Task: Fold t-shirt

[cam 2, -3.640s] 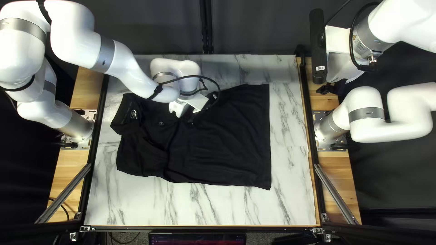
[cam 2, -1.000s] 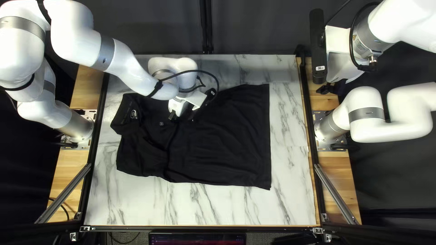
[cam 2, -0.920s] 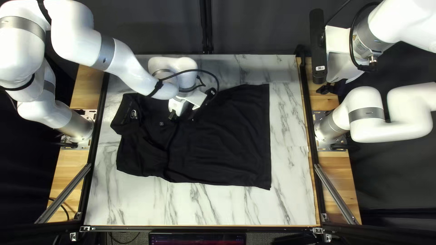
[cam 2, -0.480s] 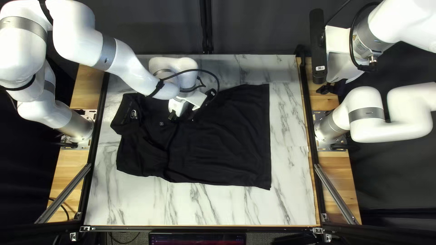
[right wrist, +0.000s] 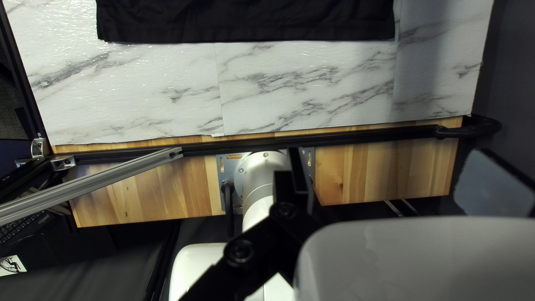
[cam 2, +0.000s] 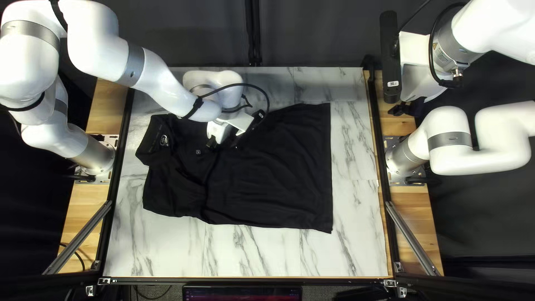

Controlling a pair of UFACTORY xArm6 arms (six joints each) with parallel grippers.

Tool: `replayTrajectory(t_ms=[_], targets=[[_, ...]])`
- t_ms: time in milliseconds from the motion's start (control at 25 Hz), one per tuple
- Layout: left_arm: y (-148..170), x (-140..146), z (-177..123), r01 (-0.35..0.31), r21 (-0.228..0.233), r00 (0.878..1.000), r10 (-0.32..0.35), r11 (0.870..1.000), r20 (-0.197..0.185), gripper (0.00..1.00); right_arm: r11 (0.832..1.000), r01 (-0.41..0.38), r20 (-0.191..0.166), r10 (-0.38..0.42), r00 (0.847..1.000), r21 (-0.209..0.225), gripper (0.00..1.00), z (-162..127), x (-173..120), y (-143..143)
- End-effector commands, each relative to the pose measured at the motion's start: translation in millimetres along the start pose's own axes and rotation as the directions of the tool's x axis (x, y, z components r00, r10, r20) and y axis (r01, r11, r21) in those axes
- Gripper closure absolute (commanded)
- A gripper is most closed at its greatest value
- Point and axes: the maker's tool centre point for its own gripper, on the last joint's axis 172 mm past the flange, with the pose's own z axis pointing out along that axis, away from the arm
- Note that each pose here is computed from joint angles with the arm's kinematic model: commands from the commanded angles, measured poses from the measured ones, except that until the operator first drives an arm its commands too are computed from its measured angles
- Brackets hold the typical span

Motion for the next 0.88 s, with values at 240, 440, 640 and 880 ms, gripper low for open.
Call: replayTrajectory(t_ms=[240,440,640,880], targets=[[1,2,1,-0.015,-0.011,1.000,0.015,1.000,0.007,0.19,1.000,0.000,0.000,0.000,1.000,0.000,0.00,0,0,0],[2,2,2,-0.022,-0.021,1.000,0.022,1.000,0.009,0.93,1.000,0.000,0.000,0.000,1.000,0.000,0.00,0,0,0],[5,4,-1,-0.028,-0.022,1.000,0.028,0.999,0.010,0.89,1.000,0.000,0.000,0.000,1.000,0.000,0.00,0,0,0],[19,12,-18,-0.043,0.000,0.999,0.043,0.999,0.017,0.83,1.000,0.000,0.000,0.000,1.000,0.000,0.00,0,0,0]])
